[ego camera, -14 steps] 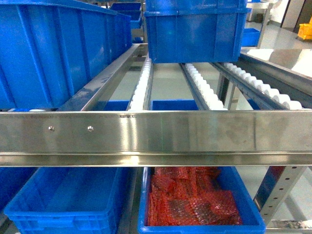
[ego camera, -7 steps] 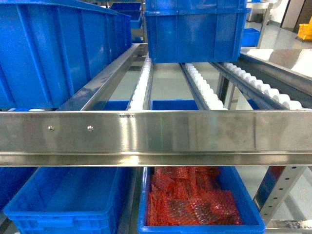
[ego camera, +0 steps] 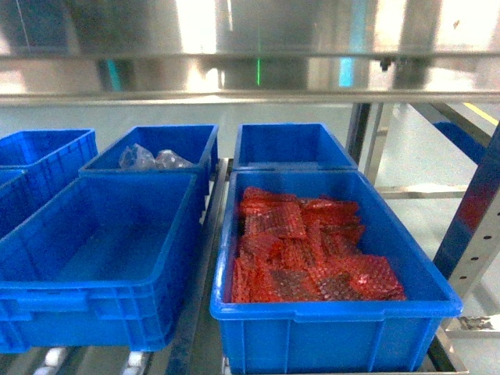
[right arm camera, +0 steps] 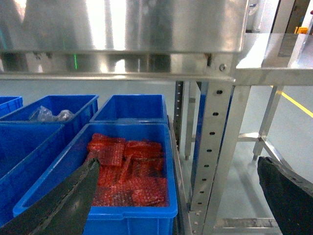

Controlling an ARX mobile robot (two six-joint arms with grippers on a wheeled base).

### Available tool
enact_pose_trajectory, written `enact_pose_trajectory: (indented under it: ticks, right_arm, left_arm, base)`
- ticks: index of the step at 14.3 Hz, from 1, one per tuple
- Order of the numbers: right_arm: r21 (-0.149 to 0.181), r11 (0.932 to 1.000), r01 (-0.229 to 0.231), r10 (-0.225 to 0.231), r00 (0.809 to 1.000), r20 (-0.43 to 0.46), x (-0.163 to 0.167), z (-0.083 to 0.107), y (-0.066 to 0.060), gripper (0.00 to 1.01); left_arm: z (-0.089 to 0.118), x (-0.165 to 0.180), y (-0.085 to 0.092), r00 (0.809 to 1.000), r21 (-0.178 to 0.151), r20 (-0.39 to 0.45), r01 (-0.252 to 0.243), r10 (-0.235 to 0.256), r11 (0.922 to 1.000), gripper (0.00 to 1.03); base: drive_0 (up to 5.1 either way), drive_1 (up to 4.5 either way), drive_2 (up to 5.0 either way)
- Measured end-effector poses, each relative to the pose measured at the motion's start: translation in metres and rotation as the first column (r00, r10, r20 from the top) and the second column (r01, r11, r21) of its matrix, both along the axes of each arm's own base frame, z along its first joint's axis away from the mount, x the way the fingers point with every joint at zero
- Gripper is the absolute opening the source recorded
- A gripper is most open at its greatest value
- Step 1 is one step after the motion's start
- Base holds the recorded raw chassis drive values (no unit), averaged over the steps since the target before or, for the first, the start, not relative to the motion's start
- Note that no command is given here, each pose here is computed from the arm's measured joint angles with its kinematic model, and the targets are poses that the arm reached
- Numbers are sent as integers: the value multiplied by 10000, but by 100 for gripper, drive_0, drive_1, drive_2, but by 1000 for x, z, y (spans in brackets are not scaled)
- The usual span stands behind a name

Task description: Pick blue part to blue bin on bottom shelf

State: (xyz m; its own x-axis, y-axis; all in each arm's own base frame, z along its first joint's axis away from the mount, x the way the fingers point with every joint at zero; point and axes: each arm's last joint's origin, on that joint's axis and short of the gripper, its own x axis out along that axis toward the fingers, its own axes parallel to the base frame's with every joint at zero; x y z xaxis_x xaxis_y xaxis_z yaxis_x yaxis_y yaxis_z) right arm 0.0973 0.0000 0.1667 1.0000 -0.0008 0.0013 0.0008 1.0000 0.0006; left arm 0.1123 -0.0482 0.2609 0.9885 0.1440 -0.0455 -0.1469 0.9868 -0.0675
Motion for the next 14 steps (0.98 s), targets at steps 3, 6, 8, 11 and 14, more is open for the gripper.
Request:
enact_pose_trajectory:
  ticks: [3,6,8,11,14]
  right_arm:
    - [-8,10000,-4,4,10000,0,0,0,0,98]
    - [-4,10000,-4,4,10000,-4,0,0,0,98]
    - [0,10000,0,0,10000,4,0,0,0,98]
    - [-4,10000,-4,4,10000,0,0,0,0,98]
    - [-4,10000,-4,4,10000,0,0,0,0,98]
  left_arm:
    - [0,0,0,10000,-6,4,0,0,10000,43]
    - [0,0,0,10000,-4,1,0,0,10000,43]
    - [0,0,0,10000,-6,4,0,0,10000,43]
    - [0,0,0,10000,-4,1,0,0,10000,43]
    - [0,0,0,10000,-11,8,-4,4,10000,43]
  base:
    - [0,0,0]
    - [0,0,0]
    - [0,0,0]
    - [0,0,0]
    - [0,0,0]
